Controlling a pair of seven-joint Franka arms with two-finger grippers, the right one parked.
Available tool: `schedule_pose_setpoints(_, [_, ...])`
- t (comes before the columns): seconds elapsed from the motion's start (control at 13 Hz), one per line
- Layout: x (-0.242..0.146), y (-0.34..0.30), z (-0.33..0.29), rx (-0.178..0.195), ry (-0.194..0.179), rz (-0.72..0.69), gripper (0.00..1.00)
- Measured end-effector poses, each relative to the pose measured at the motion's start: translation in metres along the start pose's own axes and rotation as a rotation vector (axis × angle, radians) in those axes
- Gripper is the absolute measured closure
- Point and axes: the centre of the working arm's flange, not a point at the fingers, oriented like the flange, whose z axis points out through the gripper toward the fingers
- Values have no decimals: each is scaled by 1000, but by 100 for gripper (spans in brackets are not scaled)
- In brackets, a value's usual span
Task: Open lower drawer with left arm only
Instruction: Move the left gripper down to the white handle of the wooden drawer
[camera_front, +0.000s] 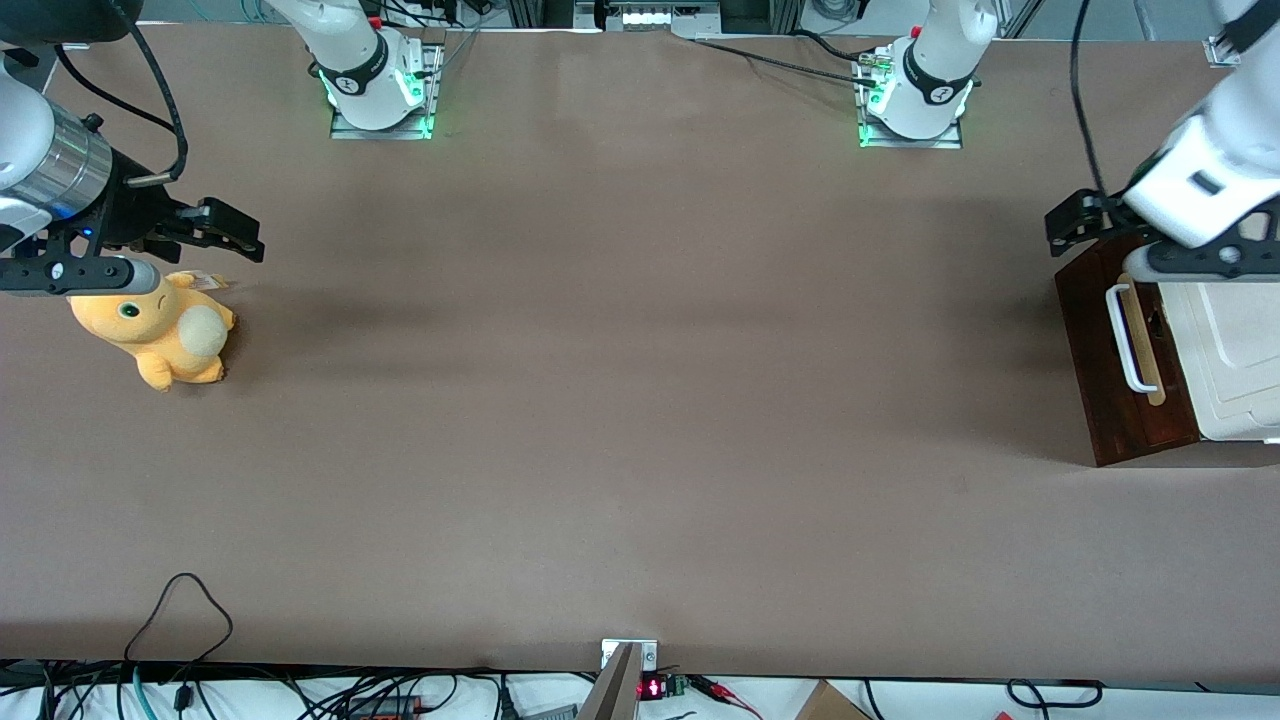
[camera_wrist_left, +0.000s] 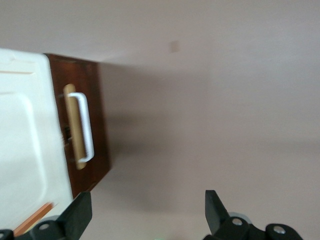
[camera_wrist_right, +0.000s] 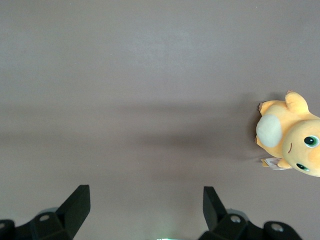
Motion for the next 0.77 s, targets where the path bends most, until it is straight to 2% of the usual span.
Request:
schedule_pose_setpoints(0.23, [-7,69,39,261,-29,-43,0])
schedule_pose_setpoints(0.38, [-13,95,83,415,-42,-81,0])
schedule_pose_setpoints(0.62, [-26,115,166,663,-37,-125,0])
schedule_pose_setpoints(0.77, [-35,112,224,805,-34,-77,0])
